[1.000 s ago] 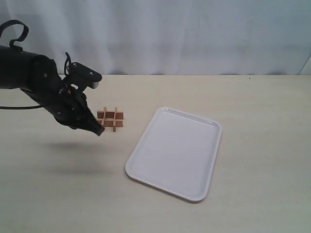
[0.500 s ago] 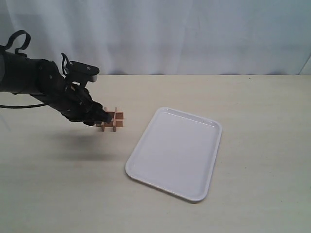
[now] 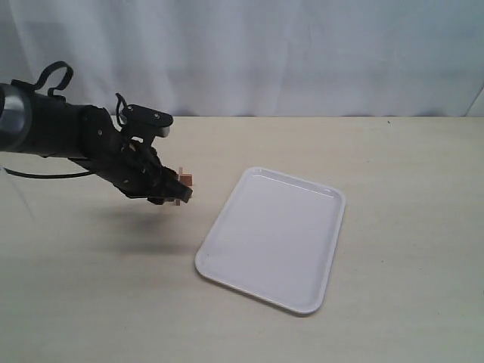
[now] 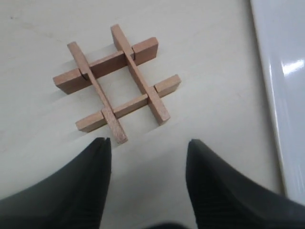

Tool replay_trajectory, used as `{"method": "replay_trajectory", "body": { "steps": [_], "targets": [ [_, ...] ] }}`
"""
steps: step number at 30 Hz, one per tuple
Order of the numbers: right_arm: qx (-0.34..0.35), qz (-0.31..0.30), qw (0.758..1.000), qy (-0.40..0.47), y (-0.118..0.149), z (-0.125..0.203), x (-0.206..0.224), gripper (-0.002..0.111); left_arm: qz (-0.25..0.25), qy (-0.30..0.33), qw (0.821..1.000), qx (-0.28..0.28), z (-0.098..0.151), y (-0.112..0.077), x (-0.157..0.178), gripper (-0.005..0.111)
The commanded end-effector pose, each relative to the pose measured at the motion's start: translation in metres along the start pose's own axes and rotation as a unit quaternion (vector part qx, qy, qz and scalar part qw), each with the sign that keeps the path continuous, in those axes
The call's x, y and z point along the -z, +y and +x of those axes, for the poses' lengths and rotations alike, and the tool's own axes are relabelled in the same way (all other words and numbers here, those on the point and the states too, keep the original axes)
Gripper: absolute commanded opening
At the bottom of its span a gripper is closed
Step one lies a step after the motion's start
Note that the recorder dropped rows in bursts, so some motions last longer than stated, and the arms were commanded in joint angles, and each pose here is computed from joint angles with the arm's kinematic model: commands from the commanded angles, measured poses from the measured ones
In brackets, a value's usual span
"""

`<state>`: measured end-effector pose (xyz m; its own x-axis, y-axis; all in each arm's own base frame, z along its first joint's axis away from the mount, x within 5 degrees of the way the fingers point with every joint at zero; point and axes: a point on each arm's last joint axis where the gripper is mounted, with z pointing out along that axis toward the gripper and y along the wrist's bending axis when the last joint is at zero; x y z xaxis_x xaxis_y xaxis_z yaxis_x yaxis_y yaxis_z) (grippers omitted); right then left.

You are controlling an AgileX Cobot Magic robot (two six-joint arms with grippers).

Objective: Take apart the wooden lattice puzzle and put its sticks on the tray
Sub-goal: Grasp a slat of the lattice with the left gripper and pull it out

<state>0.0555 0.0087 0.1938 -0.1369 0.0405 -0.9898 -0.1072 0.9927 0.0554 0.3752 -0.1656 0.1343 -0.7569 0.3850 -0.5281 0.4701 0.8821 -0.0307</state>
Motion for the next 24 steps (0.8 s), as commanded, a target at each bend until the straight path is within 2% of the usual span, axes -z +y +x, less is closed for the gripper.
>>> {"method": "replay_trajectory", "body": {
  "steps": [1,5,13,24],
  "targets": [
    [0.002,-0.001,1.000,0.000,0.0001,0.0006,0.0003,0.005,-0.003,-0.013,1.000,0.011,-0.0036,-0.0005,-0.0010,0.047],
    [0.002,-0.001,1.000,0.000,0.0001,0.0006,0.0003,0.005,-0.014,-0.007,1.000,0.008,-0.0025,0.0016,-0.0010,0.047],
    [0.002,-0.001,1.000,0.000,0.0001,0.0006,0.0003,0.005,-0.072,0.032,0.997,0.010,-0.0026,0.0047,0.0025,0.047],
    [0.002,-0.001,1.000,0.000,0.0001,0.0006,0.0003,0.005,-0.064,0.012,0.998,0.014,-0.0034,-0.0012,-0.0071,0.047]
  ]
}}
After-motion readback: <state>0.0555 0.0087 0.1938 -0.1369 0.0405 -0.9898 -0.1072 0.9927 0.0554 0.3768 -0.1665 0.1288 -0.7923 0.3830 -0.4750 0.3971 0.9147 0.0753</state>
